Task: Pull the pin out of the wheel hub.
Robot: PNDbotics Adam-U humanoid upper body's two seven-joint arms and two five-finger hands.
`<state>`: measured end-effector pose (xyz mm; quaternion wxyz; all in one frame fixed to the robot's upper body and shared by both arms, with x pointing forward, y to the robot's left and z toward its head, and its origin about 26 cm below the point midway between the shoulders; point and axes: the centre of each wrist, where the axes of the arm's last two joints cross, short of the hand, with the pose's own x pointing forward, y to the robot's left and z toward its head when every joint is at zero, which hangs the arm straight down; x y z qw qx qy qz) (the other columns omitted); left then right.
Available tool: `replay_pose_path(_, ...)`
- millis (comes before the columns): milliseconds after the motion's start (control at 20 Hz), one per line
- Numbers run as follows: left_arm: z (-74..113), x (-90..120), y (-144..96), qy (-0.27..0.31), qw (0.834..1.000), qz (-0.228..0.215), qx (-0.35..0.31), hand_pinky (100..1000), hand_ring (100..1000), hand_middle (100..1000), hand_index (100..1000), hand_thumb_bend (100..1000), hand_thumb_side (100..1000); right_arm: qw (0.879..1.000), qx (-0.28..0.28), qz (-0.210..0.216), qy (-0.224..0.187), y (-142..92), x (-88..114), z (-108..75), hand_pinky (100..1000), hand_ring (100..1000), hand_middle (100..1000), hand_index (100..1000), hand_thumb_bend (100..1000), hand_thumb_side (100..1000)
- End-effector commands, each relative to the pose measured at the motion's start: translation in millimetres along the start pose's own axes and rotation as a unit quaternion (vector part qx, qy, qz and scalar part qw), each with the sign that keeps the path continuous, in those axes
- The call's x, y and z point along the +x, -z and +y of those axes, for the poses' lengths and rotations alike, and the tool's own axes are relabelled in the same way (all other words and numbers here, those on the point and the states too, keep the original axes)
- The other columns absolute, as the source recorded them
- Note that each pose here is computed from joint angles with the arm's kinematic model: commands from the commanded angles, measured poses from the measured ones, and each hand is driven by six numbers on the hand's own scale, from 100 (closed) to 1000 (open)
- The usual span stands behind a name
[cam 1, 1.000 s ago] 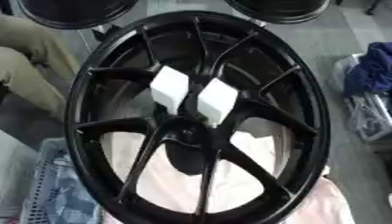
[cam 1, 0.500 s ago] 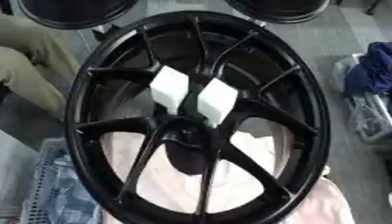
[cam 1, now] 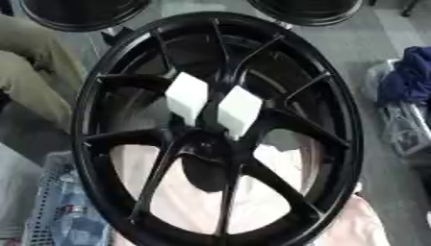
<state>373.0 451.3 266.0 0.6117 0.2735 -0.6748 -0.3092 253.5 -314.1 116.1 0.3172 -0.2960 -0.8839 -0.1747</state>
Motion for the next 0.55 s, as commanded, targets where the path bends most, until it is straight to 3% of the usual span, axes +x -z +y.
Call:
replay_pose_path(50,17.9,8.7,-4.3,0.01,1.0,-0.007,0.022,964,894,821,862,175,682,1.0,0.0,-0.011,-0.002,5.2,3.0,-3.0,589,748,673,792,100,360)
replay_pose_path(350,17.2,10.4,-4.7,0.004,1.0,-0.01,0.025,961,889,815,856,137,673,1.0,0.005,-0.014,-0.007,5.7,2.6,-5.6,590,749,673,792,100,351)
replay_pose_path(550,14.1,27.3,-8.8,0.0,0.998,-0.047,0.029,960,882,812,857,100,656,1.0,0.012,-0.025,-0.013,9.1,2.7,-9.1,592,750,674,793,100,332)
